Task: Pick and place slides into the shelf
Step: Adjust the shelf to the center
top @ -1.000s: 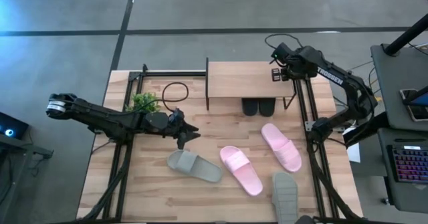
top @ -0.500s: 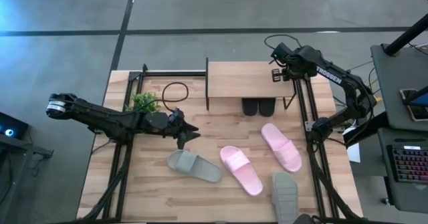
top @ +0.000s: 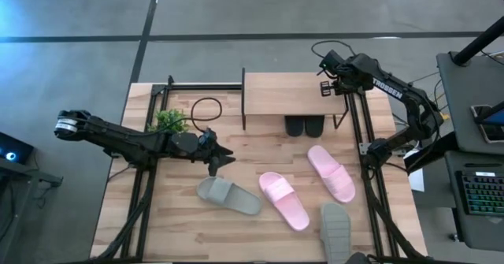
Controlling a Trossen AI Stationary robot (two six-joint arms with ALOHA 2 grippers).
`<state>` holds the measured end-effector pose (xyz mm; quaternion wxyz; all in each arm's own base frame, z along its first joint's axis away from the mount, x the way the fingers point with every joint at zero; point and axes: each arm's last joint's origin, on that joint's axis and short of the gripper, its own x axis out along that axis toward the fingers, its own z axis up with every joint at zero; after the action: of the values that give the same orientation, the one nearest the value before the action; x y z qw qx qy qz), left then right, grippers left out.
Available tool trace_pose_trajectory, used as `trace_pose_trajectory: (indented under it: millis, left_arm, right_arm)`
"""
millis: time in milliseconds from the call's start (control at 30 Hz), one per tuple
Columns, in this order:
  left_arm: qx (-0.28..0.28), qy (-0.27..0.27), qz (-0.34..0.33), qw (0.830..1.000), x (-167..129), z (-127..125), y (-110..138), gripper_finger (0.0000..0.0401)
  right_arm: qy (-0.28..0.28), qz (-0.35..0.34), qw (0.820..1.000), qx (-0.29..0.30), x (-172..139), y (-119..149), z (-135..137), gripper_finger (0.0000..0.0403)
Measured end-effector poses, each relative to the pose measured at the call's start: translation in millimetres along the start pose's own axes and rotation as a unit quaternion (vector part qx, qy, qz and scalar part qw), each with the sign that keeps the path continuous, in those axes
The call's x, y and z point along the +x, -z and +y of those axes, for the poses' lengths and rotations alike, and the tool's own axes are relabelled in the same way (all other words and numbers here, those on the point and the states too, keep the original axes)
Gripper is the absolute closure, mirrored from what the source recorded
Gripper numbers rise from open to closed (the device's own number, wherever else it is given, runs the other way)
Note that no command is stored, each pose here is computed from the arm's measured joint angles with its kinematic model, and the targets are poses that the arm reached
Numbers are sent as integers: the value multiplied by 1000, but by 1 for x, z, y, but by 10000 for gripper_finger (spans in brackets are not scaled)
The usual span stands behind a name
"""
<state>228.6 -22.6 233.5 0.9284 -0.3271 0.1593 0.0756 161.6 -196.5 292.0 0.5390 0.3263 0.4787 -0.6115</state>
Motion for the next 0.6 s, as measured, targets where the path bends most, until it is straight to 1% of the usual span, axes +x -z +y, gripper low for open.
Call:
trace_pose_trajectory:
  millis: [333, 600]
  left_arm:
    - [0, 0, 0, 1000, 0, 0, 0, 228]
    - [2, 0, 0, 1000, 0, 0, 0, 228]
  right_arm:
    - [-10, 5, 1000, 1, -1, 1, 1, 358]
    - [-20, 5, 1000, -11, -4, 6, 8, 356]
